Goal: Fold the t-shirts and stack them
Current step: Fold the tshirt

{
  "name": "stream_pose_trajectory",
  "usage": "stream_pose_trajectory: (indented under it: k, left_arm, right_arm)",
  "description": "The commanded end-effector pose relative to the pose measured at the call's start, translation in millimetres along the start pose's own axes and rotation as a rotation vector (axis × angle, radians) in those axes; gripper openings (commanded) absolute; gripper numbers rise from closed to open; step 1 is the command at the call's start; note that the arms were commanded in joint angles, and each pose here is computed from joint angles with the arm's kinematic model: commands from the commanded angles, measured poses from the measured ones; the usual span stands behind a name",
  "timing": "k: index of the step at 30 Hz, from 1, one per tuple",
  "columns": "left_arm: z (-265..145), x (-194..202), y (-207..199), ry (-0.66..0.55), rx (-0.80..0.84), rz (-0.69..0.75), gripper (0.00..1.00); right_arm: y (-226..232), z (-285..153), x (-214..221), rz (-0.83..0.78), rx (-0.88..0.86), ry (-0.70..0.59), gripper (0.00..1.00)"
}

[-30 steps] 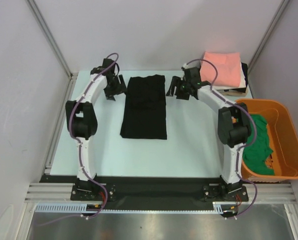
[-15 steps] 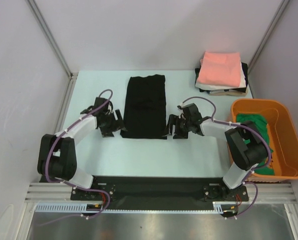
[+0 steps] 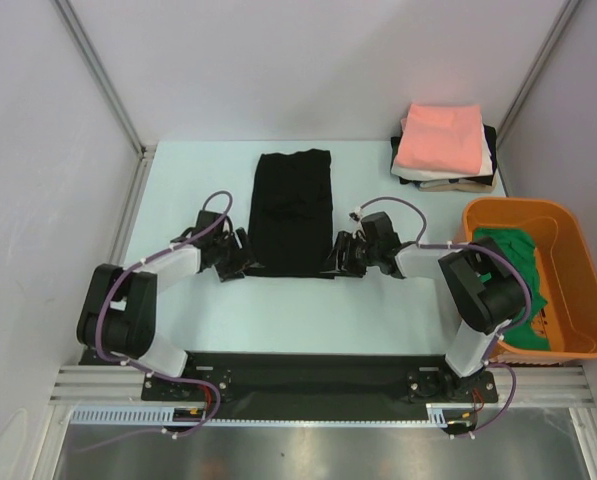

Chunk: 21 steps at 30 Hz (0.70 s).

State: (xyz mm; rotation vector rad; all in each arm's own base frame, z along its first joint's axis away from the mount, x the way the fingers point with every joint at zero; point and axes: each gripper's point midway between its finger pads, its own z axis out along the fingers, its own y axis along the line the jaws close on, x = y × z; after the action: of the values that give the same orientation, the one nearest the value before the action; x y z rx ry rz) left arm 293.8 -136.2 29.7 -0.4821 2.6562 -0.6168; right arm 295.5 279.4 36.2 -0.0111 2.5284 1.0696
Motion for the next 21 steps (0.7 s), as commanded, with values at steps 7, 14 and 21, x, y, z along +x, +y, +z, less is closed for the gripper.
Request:
stream_pose_trajectory:
  k: [7,14,21]
  left_arm:
    - [13,1,-15,-0.04,0.053,0.009,0.25]
    - [-2,11,-24,-0.038,0.025,0.074,0.0]
    - [-39,61,-21,0.0,-0.005,0.141,0.0]
  right_arm:
    - [-12,9,13,0.02,0.003,0.026,0.24]
    - [-4,-5,16,0.004,-0.024,0.014,0.0]
    - [-4,-45,54,-0.032,0.041,0.044,0.0]
